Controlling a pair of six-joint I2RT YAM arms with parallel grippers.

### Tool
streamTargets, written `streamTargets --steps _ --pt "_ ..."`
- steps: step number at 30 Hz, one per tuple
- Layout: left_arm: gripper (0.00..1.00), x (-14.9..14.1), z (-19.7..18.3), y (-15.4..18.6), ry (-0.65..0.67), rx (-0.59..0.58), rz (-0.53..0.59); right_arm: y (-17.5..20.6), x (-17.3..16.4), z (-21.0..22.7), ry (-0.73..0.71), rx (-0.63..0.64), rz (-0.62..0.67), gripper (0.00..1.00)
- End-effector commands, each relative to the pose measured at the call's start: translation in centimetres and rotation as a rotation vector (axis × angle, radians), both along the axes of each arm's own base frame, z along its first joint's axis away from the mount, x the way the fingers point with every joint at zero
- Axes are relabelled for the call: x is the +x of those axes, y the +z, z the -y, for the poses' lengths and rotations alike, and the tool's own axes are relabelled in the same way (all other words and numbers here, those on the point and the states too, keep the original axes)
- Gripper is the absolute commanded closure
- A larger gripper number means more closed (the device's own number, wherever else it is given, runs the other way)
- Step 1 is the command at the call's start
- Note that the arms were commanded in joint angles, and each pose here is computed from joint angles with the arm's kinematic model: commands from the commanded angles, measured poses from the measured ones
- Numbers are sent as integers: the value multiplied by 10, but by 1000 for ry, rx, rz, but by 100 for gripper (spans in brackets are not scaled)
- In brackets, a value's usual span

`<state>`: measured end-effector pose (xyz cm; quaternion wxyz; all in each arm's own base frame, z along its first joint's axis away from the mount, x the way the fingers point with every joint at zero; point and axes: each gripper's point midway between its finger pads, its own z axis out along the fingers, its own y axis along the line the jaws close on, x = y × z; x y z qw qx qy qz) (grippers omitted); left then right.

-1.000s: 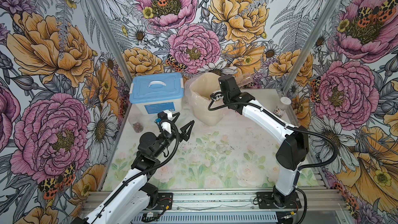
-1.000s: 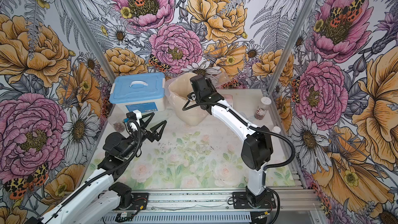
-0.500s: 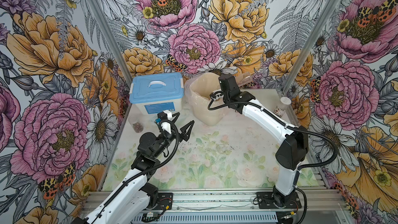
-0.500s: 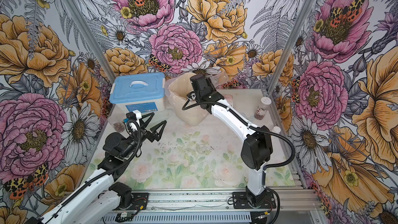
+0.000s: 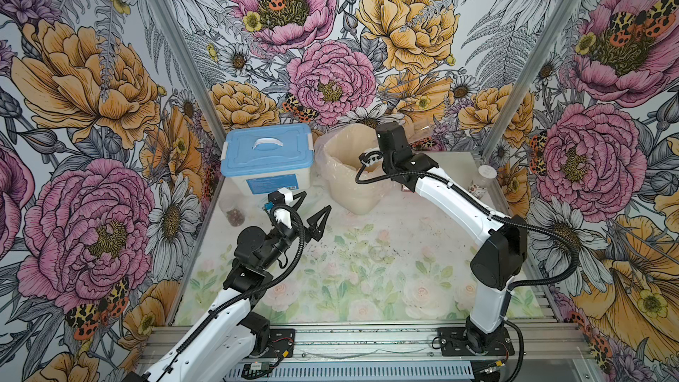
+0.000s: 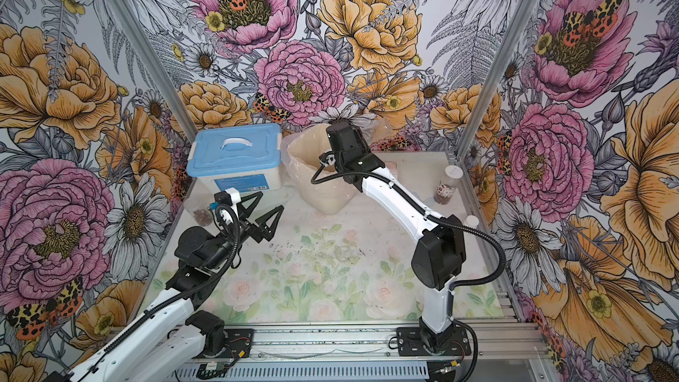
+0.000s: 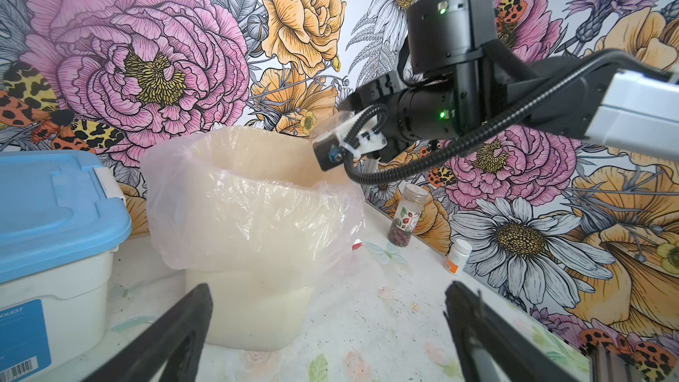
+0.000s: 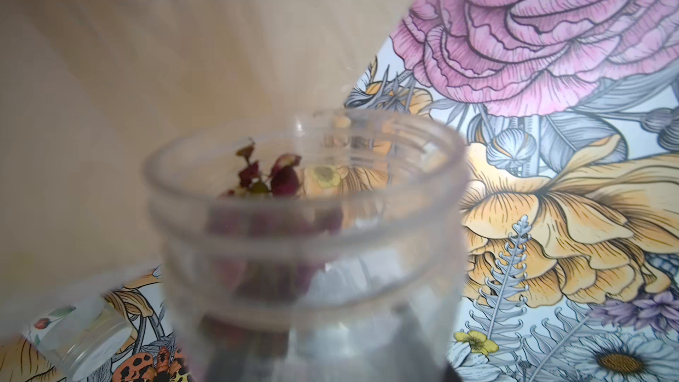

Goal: Empty the moldy dried flower tea in the jars
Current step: Pour the moldy dried flower tea into the trash bin.

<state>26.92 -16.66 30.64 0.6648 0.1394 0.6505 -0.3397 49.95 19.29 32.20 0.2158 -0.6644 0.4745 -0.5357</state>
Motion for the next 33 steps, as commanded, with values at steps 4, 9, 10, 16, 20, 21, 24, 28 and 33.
streamTargets --steps 4,9,10,16,20,21,24,28,33 --pt "1 0 -9 5 33 -23 16 -7 2 1 8 8 -18 100" --pt "1 -1 -10 7 34 -37 23 30 2 8 -8 60 55 100" --pt "1 -1 -11 7 35 -37 23 42 3 11 -16 73 79 100" --pt "1 0 -11 7 36 -45 24 67 3 13 -30 117 133 100" --pt "1 0 -13 8 41 -48 24 33 6 9 -29 83 69 100" --pt "1 0 -13 8 41 -49 22 25 7 9 -30 75 54 100" --pt "1 0 -14 9 44 -50 21 4 9 8 -29 52 14 100" --pt "1 1 -16 9 49 -55 18 6 11 4 -23 75 21 100" --pt "1 2 -17 11 52 -65 3 30 9 -4 -14 287 79 98"
